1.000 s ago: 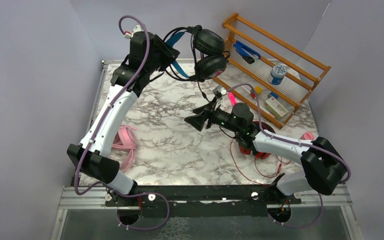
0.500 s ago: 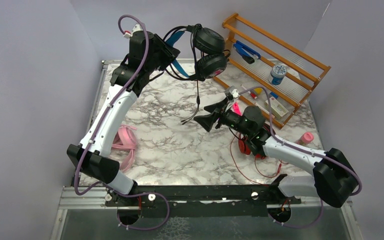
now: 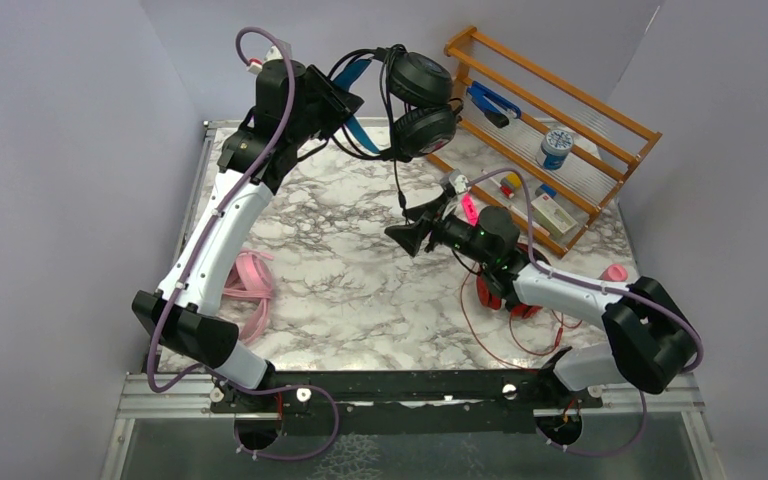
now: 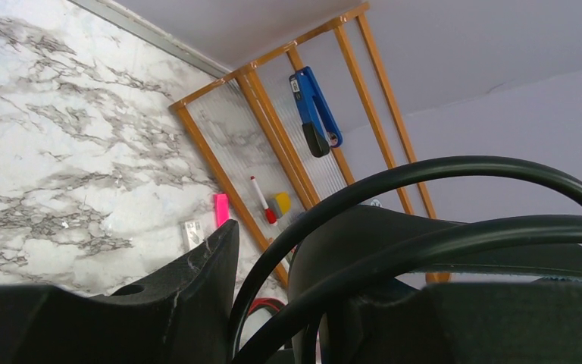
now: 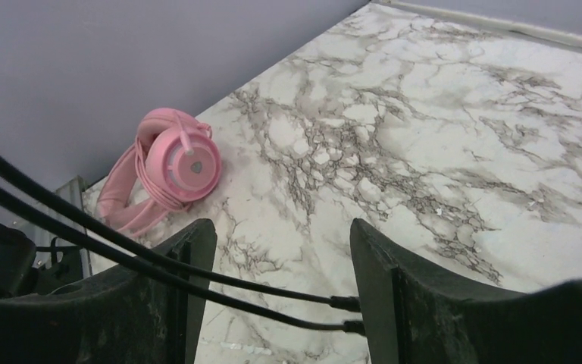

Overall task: Wrap the headphones
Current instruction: Wrap the headphones cable around the headphones.

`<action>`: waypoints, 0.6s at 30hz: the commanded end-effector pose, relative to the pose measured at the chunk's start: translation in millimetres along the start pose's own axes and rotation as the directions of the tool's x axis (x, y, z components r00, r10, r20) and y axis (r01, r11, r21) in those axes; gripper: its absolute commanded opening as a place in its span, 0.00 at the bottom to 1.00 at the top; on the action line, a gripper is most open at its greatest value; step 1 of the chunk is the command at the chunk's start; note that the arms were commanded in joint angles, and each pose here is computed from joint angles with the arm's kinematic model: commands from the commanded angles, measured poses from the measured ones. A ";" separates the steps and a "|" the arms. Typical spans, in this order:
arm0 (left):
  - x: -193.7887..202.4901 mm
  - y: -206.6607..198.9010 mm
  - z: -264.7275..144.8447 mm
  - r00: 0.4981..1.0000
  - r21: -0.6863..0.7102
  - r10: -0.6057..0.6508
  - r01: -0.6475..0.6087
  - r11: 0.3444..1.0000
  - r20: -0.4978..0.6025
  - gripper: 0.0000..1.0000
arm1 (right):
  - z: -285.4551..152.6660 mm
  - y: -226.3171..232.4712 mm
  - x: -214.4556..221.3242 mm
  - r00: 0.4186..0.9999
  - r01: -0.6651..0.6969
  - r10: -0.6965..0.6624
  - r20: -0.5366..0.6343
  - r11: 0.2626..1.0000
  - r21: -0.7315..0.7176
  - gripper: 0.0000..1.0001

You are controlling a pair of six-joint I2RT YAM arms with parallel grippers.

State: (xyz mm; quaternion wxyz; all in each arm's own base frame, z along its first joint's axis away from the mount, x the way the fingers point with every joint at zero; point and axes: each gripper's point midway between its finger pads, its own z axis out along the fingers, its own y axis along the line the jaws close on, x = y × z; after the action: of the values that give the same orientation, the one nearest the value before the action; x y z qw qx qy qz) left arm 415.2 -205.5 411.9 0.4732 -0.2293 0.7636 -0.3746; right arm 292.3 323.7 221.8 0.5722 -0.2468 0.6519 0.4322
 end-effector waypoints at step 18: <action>-17.6 -73.4 -48.1 0.999 0.285 0.051 -0.052 0.957 0.011 0.00 | 17.0 5.9 -29.1 0.996 0.056 -0.045 0.075 0.988 -0.144 0.06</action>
State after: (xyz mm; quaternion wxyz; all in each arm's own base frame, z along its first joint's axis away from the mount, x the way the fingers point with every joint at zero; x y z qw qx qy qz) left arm 410.5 -214.4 416.3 0.4650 -0.2083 0.7644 -0.3952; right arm 303.0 339.0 235.9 0.5765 -0.2707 0.6191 0.4594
